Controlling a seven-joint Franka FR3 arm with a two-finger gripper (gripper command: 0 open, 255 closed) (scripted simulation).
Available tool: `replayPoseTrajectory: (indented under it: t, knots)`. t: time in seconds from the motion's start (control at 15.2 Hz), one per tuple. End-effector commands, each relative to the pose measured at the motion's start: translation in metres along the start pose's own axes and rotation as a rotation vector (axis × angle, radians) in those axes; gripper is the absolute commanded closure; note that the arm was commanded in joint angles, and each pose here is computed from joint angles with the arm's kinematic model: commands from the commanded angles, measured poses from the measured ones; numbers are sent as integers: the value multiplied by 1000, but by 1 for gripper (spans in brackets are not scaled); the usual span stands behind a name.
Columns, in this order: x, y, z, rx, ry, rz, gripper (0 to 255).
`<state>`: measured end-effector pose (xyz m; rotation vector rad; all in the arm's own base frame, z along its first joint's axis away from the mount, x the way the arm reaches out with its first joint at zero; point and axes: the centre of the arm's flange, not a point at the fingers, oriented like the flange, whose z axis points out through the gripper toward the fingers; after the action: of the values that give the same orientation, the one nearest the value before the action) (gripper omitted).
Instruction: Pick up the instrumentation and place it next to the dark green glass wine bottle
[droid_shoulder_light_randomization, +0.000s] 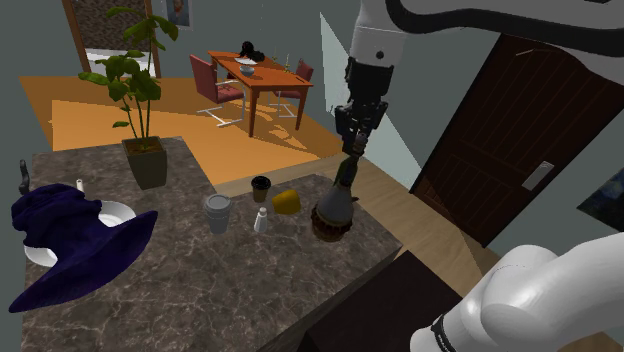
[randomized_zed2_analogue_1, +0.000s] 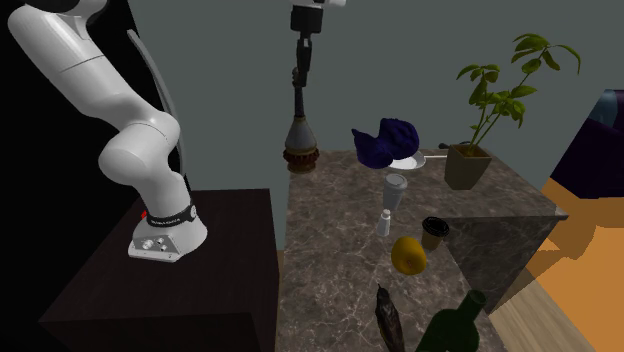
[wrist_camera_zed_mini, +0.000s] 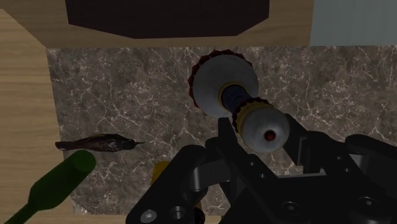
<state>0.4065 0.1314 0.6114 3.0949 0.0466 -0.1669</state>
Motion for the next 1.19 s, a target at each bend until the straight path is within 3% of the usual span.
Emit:
replayPoseTrajectory:
  t: [0.0,0.86,1.12]
  knots:
    - [-2,1,-12,0,1,0,255]
    - [-9,4,-80,0,1,0,255]
    - [6,54,-80,0,1,0,255]
